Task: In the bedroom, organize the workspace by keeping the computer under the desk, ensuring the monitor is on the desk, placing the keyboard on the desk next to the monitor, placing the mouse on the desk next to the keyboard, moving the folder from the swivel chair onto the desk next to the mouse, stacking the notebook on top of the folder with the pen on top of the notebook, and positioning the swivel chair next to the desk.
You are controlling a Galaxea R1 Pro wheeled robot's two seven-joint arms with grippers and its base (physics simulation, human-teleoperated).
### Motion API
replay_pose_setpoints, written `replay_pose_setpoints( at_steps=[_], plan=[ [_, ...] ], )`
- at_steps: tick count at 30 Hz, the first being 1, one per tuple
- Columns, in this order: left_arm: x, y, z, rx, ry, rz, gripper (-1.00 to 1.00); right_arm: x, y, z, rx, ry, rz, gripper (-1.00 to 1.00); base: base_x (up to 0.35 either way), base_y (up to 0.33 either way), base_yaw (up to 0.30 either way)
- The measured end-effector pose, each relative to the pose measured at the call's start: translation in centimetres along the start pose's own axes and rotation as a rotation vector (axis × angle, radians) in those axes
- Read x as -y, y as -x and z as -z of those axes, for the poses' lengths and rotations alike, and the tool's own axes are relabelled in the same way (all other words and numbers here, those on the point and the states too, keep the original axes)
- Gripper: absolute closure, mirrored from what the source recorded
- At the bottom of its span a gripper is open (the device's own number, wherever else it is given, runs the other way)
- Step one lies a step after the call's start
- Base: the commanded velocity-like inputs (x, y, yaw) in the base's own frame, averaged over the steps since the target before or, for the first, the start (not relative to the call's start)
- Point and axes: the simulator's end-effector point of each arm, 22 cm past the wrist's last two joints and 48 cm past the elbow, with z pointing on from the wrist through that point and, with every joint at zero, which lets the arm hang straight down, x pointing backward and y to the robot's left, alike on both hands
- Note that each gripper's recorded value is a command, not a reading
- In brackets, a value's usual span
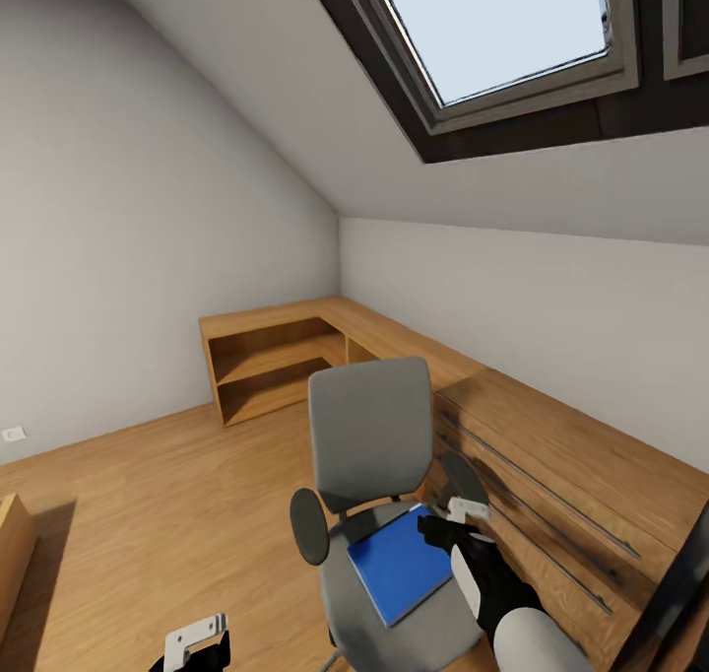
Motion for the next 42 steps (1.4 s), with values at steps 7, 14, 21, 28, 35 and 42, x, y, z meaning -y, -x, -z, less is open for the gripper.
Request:
replay_pose_setpoints(
  at_steps=[7, 14, 21, 28, 35, 42],
  plan=[
    [0.7, 1.2, 0.3, 0.023, -0.015, 0.012, -1.0, 0.7, 0.1, -0.1, 0.003, -0.008, 0.004, -1.0, 0.004, 0.003, 0.0],
    [1.6, 2.2, 0.0, 0.051, -0.034, 0.035, -1.0, 1.4, 0.2, -0.8, 0.03, -0.016, 0.007, -1.0, 0.0, 0.0, 0.0],
    [2.0, 6.6, 0.4, 0.073, -0.057, 0.088, -1.0, 1.7, 0.1, -1.4, 0.051, -0.018, 0.005, -1.0, 0.0, 0.0, 0.0],
    [1.7, 9.1, 1.4, -0.022, -0.07, 0.095, -1.0, 3.2, 0.4, -2.2, 0.061, -0.034, 0.004, -1.0, 0.0, 0.0, 0.0],
    [3.0, 14.1, -0.7, -0.077, -0.147, 0.244, -1.0, 6.2, 3.3, -3.3, 0.086, -0.05, -0.082, -1.0, 0.0, 0.0, 0.0],
    [6.2, 13.9, 1.3, -0.026, -0.232, 0.219, -1.0, 4.4, 2.3, -4.1, 0.062, 0.072, -0.134, -1.0, 0.0, 0.0, 0.0]
  ],
)
